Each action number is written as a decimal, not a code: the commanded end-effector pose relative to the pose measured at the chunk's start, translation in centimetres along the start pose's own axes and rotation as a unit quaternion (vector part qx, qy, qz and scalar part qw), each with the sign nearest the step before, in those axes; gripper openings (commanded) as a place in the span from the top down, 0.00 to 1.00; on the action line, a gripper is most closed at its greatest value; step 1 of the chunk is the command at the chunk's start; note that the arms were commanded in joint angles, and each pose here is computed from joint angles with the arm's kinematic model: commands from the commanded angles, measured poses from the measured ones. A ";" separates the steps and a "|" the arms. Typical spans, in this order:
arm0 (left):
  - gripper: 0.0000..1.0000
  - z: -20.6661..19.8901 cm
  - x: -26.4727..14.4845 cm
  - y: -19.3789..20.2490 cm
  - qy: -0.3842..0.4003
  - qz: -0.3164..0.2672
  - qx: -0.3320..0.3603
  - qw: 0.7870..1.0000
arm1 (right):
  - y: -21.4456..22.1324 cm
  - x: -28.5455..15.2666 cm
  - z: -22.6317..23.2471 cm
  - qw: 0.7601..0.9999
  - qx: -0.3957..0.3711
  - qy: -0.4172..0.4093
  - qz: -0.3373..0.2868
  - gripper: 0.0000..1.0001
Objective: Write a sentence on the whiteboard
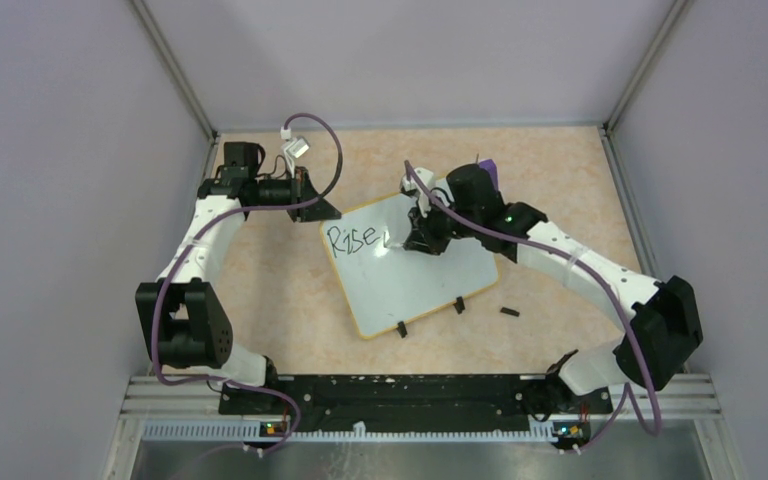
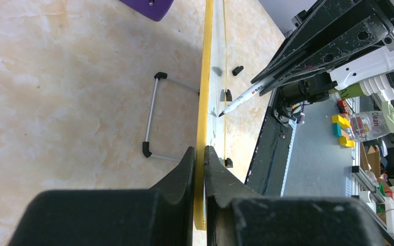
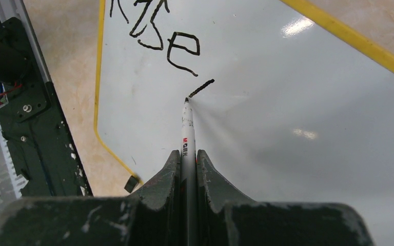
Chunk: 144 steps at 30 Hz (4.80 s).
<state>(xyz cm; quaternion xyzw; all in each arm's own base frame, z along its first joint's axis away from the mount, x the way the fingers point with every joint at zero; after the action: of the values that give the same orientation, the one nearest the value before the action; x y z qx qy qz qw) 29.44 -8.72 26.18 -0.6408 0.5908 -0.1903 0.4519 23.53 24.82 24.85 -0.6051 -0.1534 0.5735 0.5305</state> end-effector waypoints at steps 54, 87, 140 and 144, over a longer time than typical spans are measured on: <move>1.00 -0.2 0.2 0.8 -0.015 0.016 0.007 1.000 | -5.5 -2.4 -2.8 0.996 -0.017 0.023 -0.083 1.00; 1.00 -0.1 0.3 0.8 -0.015 0.018 0.006 1.000 | -0.7 -2.6 -2.7 0.999 0.009 0.028 -0.040 1.00; 1.00 -0.2 0.3 0.8 -0.016 0.018 0.005 1.000 | -3.4 -5.0 -3.0 0.996 0.001 0.029 -0.081 1.00; 1.00 -0.3 0.3 0.8 -0.015 0.018 0.007 1.000 | -2.8 -4.6 -3.4 0.997 0.004 0.036 -0.071 1.00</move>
<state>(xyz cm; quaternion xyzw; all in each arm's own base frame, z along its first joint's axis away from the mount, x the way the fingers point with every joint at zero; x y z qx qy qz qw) 29.52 -8.74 26.00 -0.6362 0.5887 -0.1930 0.4598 26.37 21.15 27.70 -0.6045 -0.1542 0.5263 0.5778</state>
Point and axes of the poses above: each gripper's point midway between its finger pads, its own x axis out along the fingers, its own z axis along the line the jaws close on, y = z × x, the point moved 8 cm from there along -x, back along the fingers, and after that the axes turned 6 degrees about x, right-handed, at the moved point
